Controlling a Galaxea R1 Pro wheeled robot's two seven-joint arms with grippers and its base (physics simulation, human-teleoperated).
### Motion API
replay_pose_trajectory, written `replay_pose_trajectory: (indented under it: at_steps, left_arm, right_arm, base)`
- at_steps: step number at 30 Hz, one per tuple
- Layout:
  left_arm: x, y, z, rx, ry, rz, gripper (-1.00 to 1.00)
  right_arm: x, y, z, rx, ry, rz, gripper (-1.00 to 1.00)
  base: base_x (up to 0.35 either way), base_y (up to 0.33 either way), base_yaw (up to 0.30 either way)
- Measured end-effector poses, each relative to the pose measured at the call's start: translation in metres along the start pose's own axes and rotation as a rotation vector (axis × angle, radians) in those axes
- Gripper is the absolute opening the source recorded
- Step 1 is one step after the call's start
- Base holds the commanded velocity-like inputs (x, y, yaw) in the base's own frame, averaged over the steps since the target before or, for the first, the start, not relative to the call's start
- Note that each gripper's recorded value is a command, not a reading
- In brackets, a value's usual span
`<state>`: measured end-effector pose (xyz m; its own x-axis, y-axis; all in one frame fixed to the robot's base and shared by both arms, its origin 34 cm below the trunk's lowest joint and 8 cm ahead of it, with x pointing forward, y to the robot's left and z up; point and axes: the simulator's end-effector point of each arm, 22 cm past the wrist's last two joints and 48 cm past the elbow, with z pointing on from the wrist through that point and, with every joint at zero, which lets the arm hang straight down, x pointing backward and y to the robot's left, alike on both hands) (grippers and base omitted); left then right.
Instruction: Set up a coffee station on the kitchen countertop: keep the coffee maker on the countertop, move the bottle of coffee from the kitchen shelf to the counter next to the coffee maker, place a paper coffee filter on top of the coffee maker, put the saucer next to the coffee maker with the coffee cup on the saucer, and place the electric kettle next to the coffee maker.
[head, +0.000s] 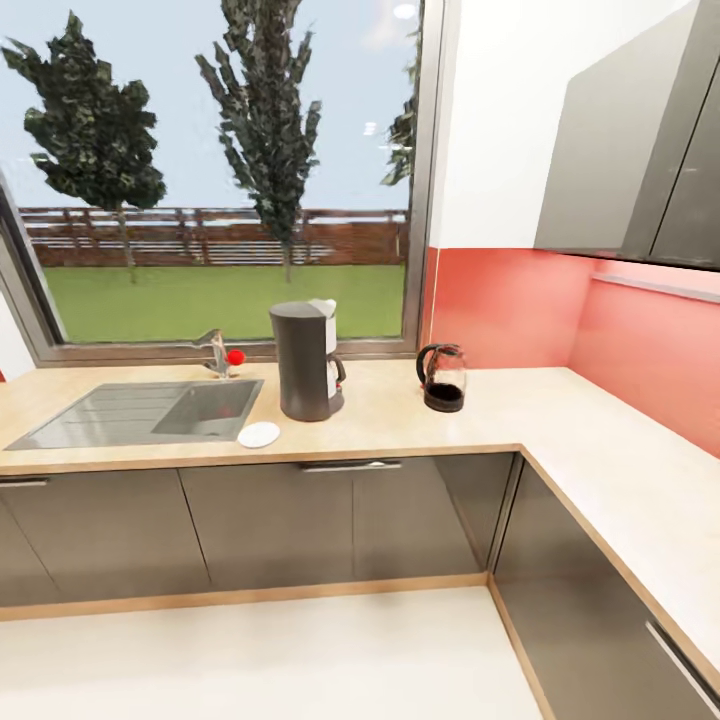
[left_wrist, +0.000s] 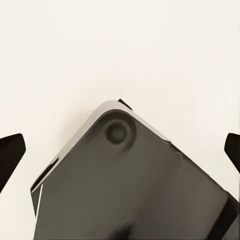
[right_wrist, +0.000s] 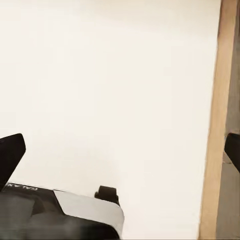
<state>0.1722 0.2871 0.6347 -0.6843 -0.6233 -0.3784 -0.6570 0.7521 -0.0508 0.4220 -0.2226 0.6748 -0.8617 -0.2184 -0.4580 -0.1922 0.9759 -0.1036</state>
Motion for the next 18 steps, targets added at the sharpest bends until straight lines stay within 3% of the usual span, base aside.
replay_pose_trajectory:
  at_steps: [1, 3, 6, 9, 11, 13, 18]
  left_arm:
    - [0.0, 0.0, 0.0, 0.0, -0.001, -0.001, 1.0]
    - [-0.002, 0.0, 0.0, 0.001, -0.003, -0.002, 1.0]
    - [-0.002, 0.0, 0.0, 0.001, -0.003, -0.002, 1.0]
    - [-0.002, -0.001, 0.0, 0.002, -0.003, -0.002, 1.0]
    - [-0.002, -0.001, 0.0, 0.003, -0.003, -0.002, 1.0]
    - [-0.002, -0.001, 0.0, 0.003, -0.003, -0.001, 1.0]
    - [-0.002, 0.0, 0.001, 0.002, 0.0, 0.002, 1.0]
  right_arm:
    - [-0.071, 0.0, -0.002, 0.013, -0.119, 0.008, 1.0]
    - [-0.123, 0.009, -0.011, 0.005, -0.157, 0.019, 1.0]
    - [-0.2, 0.016, -0.036, -0.021, -0.266, 0.031, 1.0]
    - [-0.26, 0.022, -0.066, -0.049, -0.353, 0.046, 1.0]
    - [-0.313, 0.028, -0.096, -0.07, -0.415, 0.062, 1.0]
    - [-0.342, 0.021, -0.112, -0.064, -0.45, 0.066, 1.0]
    - [-0.471, -0.008, -0.189, -0.062, -0.601, 0.096, 1.0]
  base:
    - [0.0, 0.0, 0.0]
    - [0.0, 0.0, 0.0]
    - [0.0, 0.0, 0.0]
    - [0.0, 0.0, 0.0]
    - [0.0, 0.0, 0.0]
    - [0.0, 0.0, 0.0]
    - [0.0, 0.0, 0.0]
